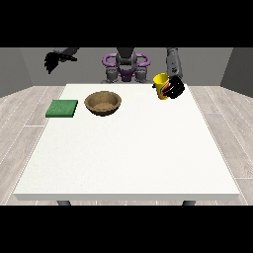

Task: Pick the cup and pour the ball into the bowl, then pick the bowl and place it on the pad

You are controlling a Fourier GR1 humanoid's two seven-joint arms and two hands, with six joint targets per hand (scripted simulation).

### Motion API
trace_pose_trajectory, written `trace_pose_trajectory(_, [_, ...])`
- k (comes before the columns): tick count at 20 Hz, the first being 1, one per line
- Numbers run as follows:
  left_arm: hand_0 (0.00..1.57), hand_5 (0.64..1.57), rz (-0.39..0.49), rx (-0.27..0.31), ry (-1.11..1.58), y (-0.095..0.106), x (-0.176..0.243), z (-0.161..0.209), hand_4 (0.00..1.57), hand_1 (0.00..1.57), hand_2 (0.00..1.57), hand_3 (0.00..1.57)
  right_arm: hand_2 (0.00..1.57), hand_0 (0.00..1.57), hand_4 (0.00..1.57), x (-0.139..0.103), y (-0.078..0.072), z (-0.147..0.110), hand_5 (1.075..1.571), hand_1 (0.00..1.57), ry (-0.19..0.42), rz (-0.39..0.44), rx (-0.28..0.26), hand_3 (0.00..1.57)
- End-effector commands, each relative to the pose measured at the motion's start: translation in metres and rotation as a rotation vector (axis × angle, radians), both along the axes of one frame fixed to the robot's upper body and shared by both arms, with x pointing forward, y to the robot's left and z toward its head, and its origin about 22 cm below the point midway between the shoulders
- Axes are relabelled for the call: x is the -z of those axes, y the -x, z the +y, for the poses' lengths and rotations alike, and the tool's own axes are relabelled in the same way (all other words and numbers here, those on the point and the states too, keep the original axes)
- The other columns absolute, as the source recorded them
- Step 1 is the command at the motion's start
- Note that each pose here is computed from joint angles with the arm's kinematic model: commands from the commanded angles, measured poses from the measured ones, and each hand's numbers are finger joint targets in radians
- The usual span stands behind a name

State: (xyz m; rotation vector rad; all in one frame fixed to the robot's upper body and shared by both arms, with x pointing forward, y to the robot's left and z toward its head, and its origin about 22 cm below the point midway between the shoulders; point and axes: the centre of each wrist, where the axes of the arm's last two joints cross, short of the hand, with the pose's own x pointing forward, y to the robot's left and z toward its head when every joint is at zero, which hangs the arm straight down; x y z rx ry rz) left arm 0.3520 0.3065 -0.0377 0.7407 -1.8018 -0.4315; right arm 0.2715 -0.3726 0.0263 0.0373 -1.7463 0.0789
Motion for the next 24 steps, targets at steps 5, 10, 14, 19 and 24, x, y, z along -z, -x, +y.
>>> trace_pose_trajectory(5, [1.49,1.274,0.08,-0.098,-0.286,-0.049,-0.073,-0.006,1.57,1.49,1.57,1.57,0.0,0.0,0.0,0.014,-0.006,0.003,1.569,0.0,-0.011,0.076,-0.011,0.0])
trace_pose_trajectory(10, [1.49,1.267,0.032,-0.139,-0.405,-0.059,-0.082,-0.037,1.51,1.49,1.57,1.57,0.0,0.0,0.0,0.026,0.01,-0.03,1.568,0.0,-0.035,0.033,-0.006,0.0])
trace_pose_trajectory(14, [1.49,1.267,0.047,-0.095,-0.429,-0.065,-0.09,-0.108,1.51,1.49,1.57,1.57,0.0,0.0,0.0,0.044,0.011,-0.032,1.569,0.0,-0.038,0.067,0.048,0.0])
trace_pose_trajectory(19, [1.54,1.165,0.041,-0.082,-0.682,-0.076,-0.112,-0.14,1.57,1.54,1.57,1.57,0.0,0.0,0.0,0.036,0.005,-0.04,1.57,0.0,-0.04,0.103,0.038,0.0])
trace_pose_trajectory(24, [1.54,1.334,-0.018,-0.098,-0.927,-0.078,-0.121,-0.17,1.48,1.54,1.57,1.57,0.0,0.0,0.0,0.043,0.012,-0.044,1.571,0.0,-0.049,0.115,0.028,0.0])
